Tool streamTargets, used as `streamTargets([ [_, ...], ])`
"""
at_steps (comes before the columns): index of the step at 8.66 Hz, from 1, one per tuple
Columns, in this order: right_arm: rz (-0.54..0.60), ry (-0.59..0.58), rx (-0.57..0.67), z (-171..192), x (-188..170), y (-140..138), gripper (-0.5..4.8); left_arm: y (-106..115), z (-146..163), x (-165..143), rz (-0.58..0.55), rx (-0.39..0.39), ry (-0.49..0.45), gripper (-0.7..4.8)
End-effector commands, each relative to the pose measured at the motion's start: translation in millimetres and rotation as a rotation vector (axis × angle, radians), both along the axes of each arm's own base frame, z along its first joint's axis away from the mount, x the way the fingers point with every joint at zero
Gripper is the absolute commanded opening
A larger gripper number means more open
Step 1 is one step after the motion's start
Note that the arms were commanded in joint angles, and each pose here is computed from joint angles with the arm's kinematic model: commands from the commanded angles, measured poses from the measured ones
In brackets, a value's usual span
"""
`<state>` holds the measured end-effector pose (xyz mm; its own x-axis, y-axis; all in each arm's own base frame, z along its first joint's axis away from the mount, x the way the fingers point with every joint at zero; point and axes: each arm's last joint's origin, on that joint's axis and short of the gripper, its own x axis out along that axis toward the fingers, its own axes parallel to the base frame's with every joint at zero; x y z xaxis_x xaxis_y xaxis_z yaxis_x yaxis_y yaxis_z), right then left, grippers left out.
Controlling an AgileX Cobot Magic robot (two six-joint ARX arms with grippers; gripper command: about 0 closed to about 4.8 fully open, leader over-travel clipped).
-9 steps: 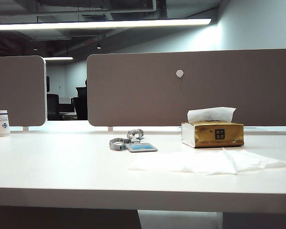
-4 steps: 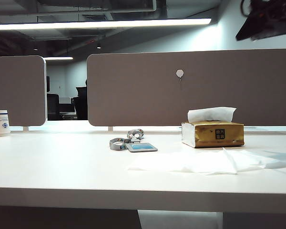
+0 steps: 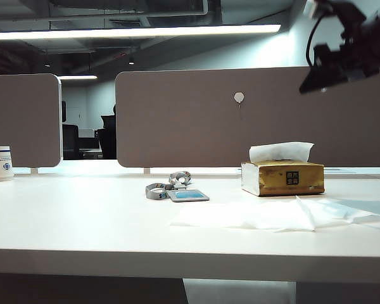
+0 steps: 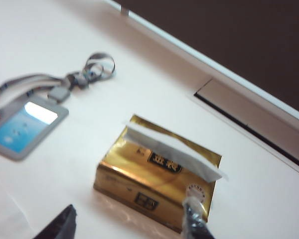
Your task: Pull out a tissue from the tissue box and use it to cover the ID card on the tabletop.
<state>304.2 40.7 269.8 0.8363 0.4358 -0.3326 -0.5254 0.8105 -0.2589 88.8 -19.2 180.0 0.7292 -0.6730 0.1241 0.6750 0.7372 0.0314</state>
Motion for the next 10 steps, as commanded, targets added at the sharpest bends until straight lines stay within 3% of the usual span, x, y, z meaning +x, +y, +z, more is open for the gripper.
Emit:
streamTargets([
  [1,0.116,-0.108,-0.257,-23,18,8,2.77,0,2,0,-0.003,-0.002,-0.01,-0.05],
  [3,0.096,-0.284,-0.251,-25,37,11,2.84,0,2,0,-0.003,-0.002,-0.011,-0.05],
  [5,0.107,-0.247,-0.267,-50,54,13,2.84,0,2,0,-0.003,-0.002,-0.011,-0.05],
  [6,0.111,-0.265,-0.281,-42,92,18,2.84,0,2,0,-0.003,-0.002,-0.011,-0.05],
  [10,0.113,-0.205,-0.299,-63,101,18,2.84,0,2,0,0.001,-0.003,-0.011,-0.05],
])
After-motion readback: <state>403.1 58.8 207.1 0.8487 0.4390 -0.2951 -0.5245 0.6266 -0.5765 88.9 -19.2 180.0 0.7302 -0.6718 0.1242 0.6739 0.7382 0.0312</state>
